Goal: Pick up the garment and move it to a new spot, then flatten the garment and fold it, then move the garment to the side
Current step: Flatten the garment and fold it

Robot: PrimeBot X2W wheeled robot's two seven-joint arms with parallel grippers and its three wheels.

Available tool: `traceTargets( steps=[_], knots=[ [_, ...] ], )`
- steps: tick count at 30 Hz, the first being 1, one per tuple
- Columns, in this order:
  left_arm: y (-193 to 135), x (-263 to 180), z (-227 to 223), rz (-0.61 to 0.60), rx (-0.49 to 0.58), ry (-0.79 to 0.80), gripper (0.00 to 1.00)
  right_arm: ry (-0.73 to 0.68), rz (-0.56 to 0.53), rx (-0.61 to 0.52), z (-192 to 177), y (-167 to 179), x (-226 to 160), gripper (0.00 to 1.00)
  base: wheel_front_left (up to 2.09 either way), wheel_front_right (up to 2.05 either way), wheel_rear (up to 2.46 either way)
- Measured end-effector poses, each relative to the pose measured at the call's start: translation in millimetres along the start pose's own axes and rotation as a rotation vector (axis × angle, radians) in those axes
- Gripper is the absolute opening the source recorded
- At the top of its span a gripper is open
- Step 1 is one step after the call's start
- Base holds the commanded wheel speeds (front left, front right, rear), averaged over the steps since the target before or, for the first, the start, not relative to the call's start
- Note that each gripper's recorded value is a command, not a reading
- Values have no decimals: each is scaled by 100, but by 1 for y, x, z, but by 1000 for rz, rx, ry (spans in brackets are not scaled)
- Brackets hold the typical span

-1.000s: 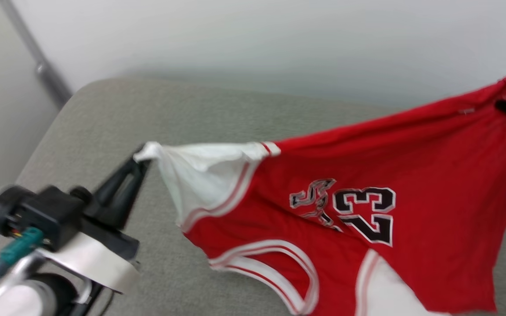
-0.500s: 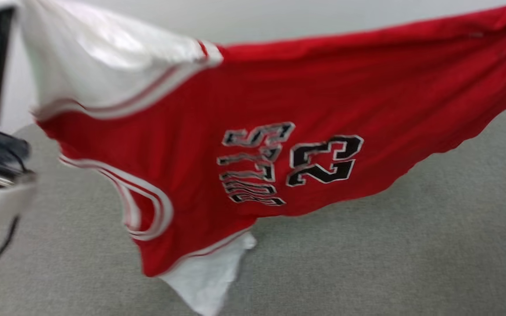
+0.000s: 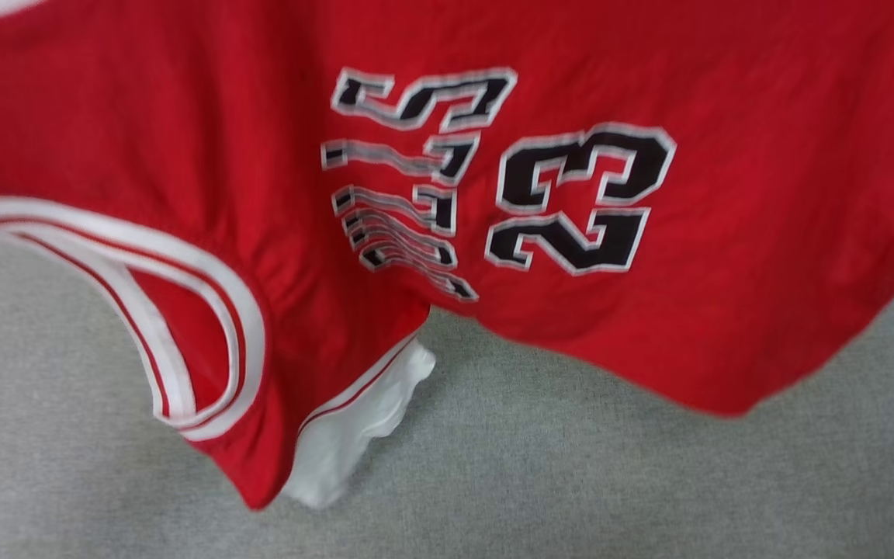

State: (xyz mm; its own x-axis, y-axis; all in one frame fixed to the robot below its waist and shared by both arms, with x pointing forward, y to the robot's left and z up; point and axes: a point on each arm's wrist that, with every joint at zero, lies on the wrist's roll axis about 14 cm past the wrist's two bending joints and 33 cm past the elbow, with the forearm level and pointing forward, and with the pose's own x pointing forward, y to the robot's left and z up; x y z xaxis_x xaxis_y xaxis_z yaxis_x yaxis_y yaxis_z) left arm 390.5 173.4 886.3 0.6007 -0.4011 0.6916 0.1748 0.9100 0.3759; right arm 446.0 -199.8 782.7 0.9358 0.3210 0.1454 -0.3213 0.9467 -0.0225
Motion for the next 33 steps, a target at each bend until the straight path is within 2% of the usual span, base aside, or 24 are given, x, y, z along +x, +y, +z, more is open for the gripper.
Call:
traceTargets(
  steps=[7, 12, 18, 24, 29, 33],
  knots=[
    [9, 40, -53, -12, -36, 3, 0, -35, -60, -35, -14, -26, 50, 0, 0, 0, 0],
    [8, 70, -108, -8, -73, 18, 0, -28, -87, -87, -33, -43, 94, 0, 0, 0, 0],
    [25, 99, -170, 71, -117, 40, 0, -37, -110, -117, -62, -59, 149, 0, 0, 0, 0],
    [47, 114, -213, 162, -127, 5, 0, -58, -115, -78, -102, -67, 199, 0, 0, 0, 0],
    [33, 101, -283, 149, -142, 104, 0, -18, -104, -73, -162, -65, 228, 0, 0, 0, 0],
    [21, 80, -323, 120, -130, 193, 0, 26, -89, -18, -211, -57, 239, 0, 0, 0, 0]
  ],
)
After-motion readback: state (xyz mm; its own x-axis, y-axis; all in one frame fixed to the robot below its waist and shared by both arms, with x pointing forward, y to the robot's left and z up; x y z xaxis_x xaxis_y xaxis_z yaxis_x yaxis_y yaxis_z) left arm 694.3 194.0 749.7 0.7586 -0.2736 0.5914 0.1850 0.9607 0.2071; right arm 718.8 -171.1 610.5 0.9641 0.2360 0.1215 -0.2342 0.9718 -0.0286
